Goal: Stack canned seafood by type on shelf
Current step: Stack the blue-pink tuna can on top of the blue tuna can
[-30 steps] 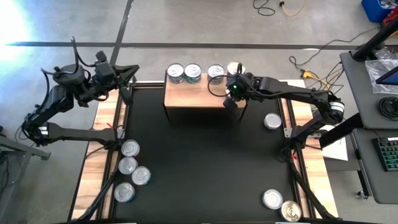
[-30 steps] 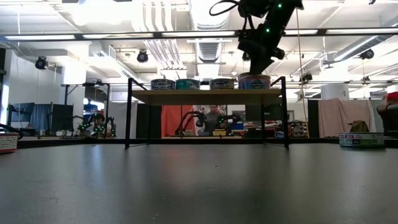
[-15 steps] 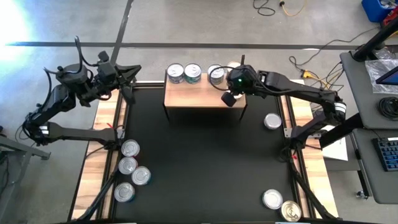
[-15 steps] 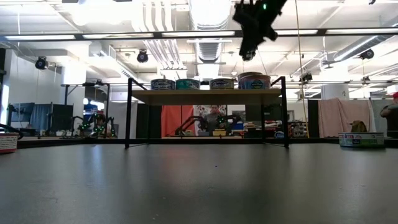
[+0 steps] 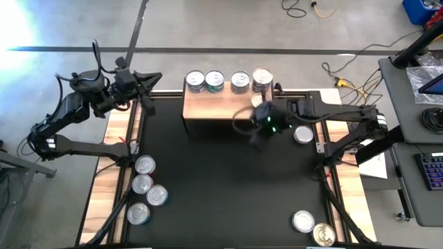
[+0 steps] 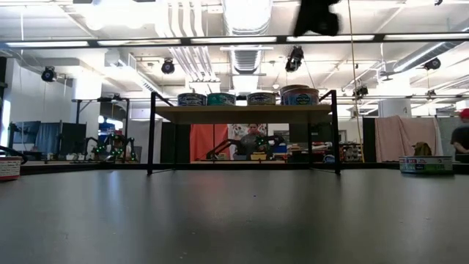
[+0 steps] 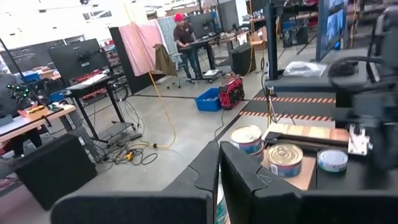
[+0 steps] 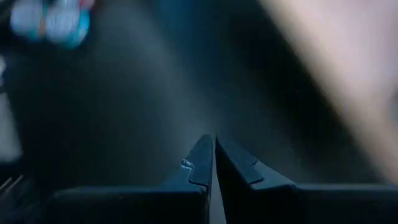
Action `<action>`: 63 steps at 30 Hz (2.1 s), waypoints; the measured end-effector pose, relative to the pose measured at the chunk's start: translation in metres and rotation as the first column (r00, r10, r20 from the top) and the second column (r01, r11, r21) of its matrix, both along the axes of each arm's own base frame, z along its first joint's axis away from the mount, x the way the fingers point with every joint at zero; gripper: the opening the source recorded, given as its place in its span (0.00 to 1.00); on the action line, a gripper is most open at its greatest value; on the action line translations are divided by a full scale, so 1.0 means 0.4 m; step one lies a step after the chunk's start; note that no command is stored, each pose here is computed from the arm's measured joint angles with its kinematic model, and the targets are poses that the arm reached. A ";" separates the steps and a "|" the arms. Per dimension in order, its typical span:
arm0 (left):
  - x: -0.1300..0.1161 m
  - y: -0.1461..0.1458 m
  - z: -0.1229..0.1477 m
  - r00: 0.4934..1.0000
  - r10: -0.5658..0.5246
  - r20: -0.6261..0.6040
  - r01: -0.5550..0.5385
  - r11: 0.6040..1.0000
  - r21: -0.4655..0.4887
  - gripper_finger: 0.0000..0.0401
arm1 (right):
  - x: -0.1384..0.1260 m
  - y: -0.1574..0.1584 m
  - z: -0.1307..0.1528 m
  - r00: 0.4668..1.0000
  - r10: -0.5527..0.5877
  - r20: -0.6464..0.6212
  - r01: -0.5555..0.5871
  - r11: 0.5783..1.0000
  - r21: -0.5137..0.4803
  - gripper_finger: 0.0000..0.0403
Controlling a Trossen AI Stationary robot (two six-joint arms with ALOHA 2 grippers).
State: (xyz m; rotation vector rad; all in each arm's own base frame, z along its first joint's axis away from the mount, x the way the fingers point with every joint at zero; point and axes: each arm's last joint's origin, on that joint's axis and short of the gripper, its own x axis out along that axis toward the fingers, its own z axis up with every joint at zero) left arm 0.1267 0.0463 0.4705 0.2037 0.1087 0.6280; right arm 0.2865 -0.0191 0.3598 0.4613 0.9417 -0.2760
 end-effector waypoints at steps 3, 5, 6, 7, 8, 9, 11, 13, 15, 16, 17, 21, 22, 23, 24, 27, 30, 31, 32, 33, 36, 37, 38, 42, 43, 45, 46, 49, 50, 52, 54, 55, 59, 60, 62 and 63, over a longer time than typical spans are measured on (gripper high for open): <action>0.007 0.002 -0.006 0.999 -0.001 -0.033 0.001 1.000 0.009 0.00 | -0.027 0.064 -0.031 0.987 -0.025 -0.157 0.047 0.989 0.139 0.03; 0.013 0.004 -0.008 0.999 -0.001 -0.041 0.001 1.000 0.008 0.00 | -0.039 0.116 -0.058 0.973 -0.027 -0.230 0.069 0.982 0.178 0.03; 0.017 0.005 -0.009 0.999 -0.001 -0.045 0.001 1.000 0.008 0.00 | -0.044 0.143 -0.073 0.967 -0.022 -0.255 0.072 0.979 0.190 0.03; 0.021 0.006 -0.010 0.999 -0.001 -0.049 0.001 1.000 0.007 0.00 | -0.051 0.174 -0.090 0.959 -0.008 -0.284 0.067 0.977 0.200 0.03; 0.025 0.007 -0.012 0.999 -0.001 -0.053 0.002 1.000 0.006 0.00 | -0.059 0.202 -0.109 0.949 0.002 -0.315 0.068 0.975 0.210 0.03; 0.029 0.008 -0.013 0.998 -0.001 -0.057 0.001 1.000 0.003 0.00 | -0.066 0.231 -0.129 0.939 0.012 -0.345 0.070 0.972 0.226 0.03; 0.037 0.010 -0.016 0.998 -0.003 -0.066 0.003 1.000 0.000 0.00 | -0.084 0.292 -0.174 0.912 0.047 -0.407 0.076 0.956 0.282 0.03; 0.045 0.012 -0.019 0.997 -0.005 -0.074 0.005 1.000 -0.003 0.00 | -0.107 0.352 -0.219 0.862 0.091 -0.498 0.110 0.926 0.360 0.03; 0.048 0.013 -0.021 0.997 -0.007 -0.080 0.006 1.000 -0.004 0.00 | -0.136 0.407 -0.251 0.793 0.148 -0.591 0.167 0.880 0.445 0.03; 0.048 0.013 -0.021 0.997 -0.007 -0.080 0.006 1.000 -0.003 0.00 | -0.154 0.433 -0.263 0.744 0.167 -0.647 0.212 0.859 0.466 0.03; 0.048 0.013 -0.021 0.997 -0.006 -0.081 0.006 1.000 0.000 0.00 | -0.172 0.456 -0.274 0.691 0.178 -0.701 0.259 0.843 0.471 0.03; 0.047 0.013 -0.020 0.996 -0.007 -0.088 0.009 1.000 0.017 0.00 | -0.228 0.536 -0.312 0.568 0.214 -0.794 0.352 0.810 0.470 0.03; 0.047 0.013 -0.019 0.996 -0.007 -0.084 0.009 1.000 0.019 0.00 | -0.238 0.557 -0.323 0.571 0.226 -0.789 0.350 0.802 0.483 0.03; 0.047 0.013 -0.016 0.997 -0.007 -0.075 0.008 1.000 0.022 0.00 | -0.245 0.577 -0.336 0.583 0.246 -0.775 0.341 0.791 0.508 0.03; 0.047 0.013 -0.014 0.998 -0.006 -0.068 0.008 1.000 0.027 0.00 | -0.252 0.599 -0.352 0.594 0.267 -0.759 0.334 0.777 0.534 0.03; 0.047 0.013 -0.009 0.998 -0.006 -0.059 0.009 0.999 0.048 0.00 | -0.279 0.645 -0.407 0.585 0.282 -0.761 0.346 0.761 0.548 0.03; 0.046 0.013 -0.008 0.998 -0.006 -0.064 0.010 0.998 0.061 0.00 | -0.312 0.670 -0.459 0.518 0.234 -0.823 0.382 0.797 0.467 0.03; 0.044 0.012 -0.008 0.998 -0.006 -0.067 0.010 0.998 0.066 0.00 | -0.322 0.675 -0.474 0.489 0.220 -0.844 0.393 0.808 0.438 0.03; 0.044 0.012 -0.007 0.998 -0.006 -0.070 0.011 0.997 0.072 0.00 | -0.330 0.681 -0.486 0.467 0.216 -0.858 0.395 0.817 0.421 0.03; 0.043 0.012 -0.007 0.997 -0.006 -0.071 0.011 0.997 0.076 0.00 | -0.335 0.686 -0.495 0.447 0.222 -0.867 0.395 0.821 0.413 0.03; 0.042 0.012 -0.007 0.997 -0.005 -0.078 0.012 0.996 0.086 0.00 | -0.340 0.693 -0.520 0.385 0.237 -0.892 0.397 0.830 0.392 0.03; 0.042 0.012 -0.007 0.997 -0.005 -0.080 0.012 0.996 0.089 0.00 | -0.340 0.694 -0.527 0.371 0.239 -0.898 0.397 0.833 0.385 0.03; 0.042 0.012 -0.007 0.996 -0.005 -0.084 0.012 0.996 0.093 0.00 | -0.338 0.694 -0.533 0.364 0.234 -0.901 0.399 0.835 0.378 0.03; 0.043 0.012 -0.008 0.996 -0.004 -0.089 0.012 0.996 0.094 0.00 | -0.299 0.679 -0.542 0.406 0.244 -0.881 0.379 0.832 0.405 0.03; 0.043 0.012 -0.008 0.996 -0.004 -0.090 0.012 0.996 0.093 0.00 | -0.283 0.672 -0.537 0.437 0.236 -0.868 0.373 0.831 0.414 0.03; 0.044 0.013 -0.011 0.995 -0.004 -0.100 0.013 0.996 0.091 0.00 | -0.241 0.651 -0.524 0.517 0.199 -0.833 0.370 0.825 0.427 0.03; 0.044 0.013 -0.012 0.994 -0.004 -0.107 0.014 0.996 0.088 0.00 | -0.221 0.637 -0.517 0.555 0.166 -0.815 0.369 0.829 0.420 0.03; 0.046 0.013 -0.016 0.993 -0.004 -0.120 0.014 0.996 0.084 0.00 | -0.157 0.592 -0.490 0.661 0.081 -0.746 0.337 0.856 0.391 0.03; 0.046 0.013 -0.018 0.992 -0.004 -0.126 0.015 0.996 0.083 0.00 | -0.136 0.577 -0.480 0.693 0.063 -0.719 0.318 0.867 0.383 0.03; 0.046 0.013 -0.020 0.991 -0.005 -0.135 0.016 0.997 0.080 0.00 | -0.090 0.548 -0.459 0.767 0.025 -0.642 0.273 0.892 0.361 0.03; 0.046 0.013 -0.023 0.989 -0.005 -0.147 0.016 0.997 0.076 0.00 | -0.040 0.510 -0.439 0.837 -0.026 -0.547 0.245 0.912 0.331 0.03; 0.045 0.013 -0.025 0.988 -0.005 -0.156 0.017 0.997 0.073 0.00 | -0.017 0.490 -0.428 0.863 -0.059 -0.501 0.242 0.920 0.308 0.03; 0.043 0.010 -0.040 0.976 -0.041 -0.213 0.053 0.997 0.048 0.00 | 0.061 0.414 -0.391 0.936 -0.156 -0.316 0.235 0.945 0.229 0.03; 0.041 0.008 -0.045 0.972 -0.068 -0.226 0.077 0.997 0.032 0.00 | 0.079 0.397 -0.382 0.950 -0.164 -0.266 0.225 0.950 0.218 0.03; 0.037 0.003 -0.052 0.964 -0.126 -0.233 0.126 0.992 -0.014 0.00 | 0.115 0.369 -0.359 0.974 -0.156 -0.165 0.189 0.959 0.209 0.03; 0.036 0.000 -0.054 0.962 -0.158 -0.225 0.152 0.987 -0.044 0.00 | 0.132 0.356 -0.345 0.983 -0.141 -0.122 0.164 0.964 0.207 0.03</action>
